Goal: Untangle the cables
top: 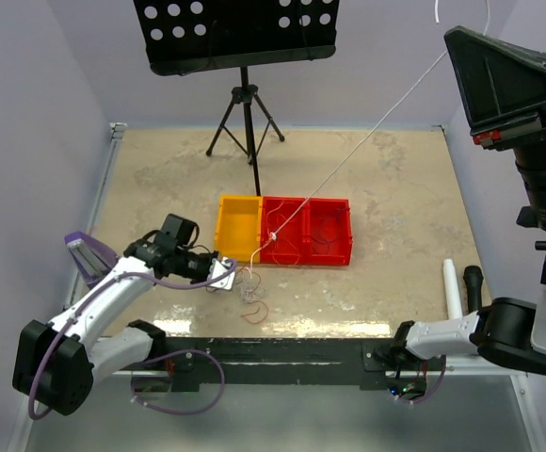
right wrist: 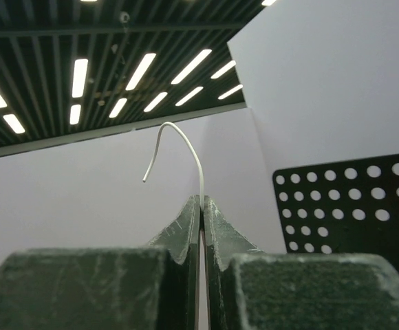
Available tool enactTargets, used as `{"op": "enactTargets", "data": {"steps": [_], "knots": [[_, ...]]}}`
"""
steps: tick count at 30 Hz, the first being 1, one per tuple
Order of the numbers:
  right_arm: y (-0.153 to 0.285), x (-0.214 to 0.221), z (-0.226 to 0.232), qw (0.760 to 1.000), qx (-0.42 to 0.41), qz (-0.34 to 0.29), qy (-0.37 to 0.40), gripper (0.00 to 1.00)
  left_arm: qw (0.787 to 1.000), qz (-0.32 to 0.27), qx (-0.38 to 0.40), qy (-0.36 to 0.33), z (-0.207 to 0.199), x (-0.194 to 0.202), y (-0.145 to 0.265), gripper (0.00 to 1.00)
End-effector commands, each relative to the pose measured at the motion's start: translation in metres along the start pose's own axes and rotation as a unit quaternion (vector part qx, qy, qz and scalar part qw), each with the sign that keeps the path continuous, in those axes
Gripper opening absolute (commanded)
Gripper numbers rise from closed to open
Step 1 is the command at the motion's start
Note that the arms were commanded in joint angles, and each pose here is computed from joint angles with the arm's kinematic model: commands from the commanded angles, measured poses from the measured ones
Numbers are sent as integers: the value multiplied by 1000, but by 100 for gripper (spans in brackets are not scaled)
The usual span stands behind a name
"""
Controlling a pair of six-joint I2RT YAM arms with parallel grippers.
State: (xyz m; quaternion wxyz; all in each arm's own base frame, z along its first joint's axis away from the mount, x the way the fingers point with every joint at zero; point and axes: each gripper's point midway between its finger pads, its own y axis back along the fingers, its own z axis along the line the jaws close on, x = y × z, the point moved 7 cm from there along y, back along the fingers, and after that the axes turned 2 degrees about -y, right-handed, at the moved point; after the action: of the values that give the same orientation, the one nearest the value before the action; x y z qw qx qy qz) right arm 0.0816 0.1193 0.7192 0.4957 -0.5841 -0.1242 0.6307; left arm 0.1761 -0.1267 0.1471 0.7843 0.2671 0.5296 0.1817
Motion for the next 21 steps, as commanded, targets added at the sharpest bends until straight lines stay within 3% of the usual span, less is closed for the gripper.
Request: {"op": "enactTargets", "data": {"steps": [1,12,16,21], "knots": [[18,-56,-5,995,41,-84,24,0,992,123,-21,-6,-12,40,5,0],[23,-69,-16,989,93,-106,46,0,978,208,-19,-18,-34,70,8,0],[13,-44,-18,992,89,-73,42,0,985,172,-27,-17,-29,53,11,0],[8,-43,-16,993,84,-77,43,0,984,173,-35,-30,-26,49,14,0]]}}
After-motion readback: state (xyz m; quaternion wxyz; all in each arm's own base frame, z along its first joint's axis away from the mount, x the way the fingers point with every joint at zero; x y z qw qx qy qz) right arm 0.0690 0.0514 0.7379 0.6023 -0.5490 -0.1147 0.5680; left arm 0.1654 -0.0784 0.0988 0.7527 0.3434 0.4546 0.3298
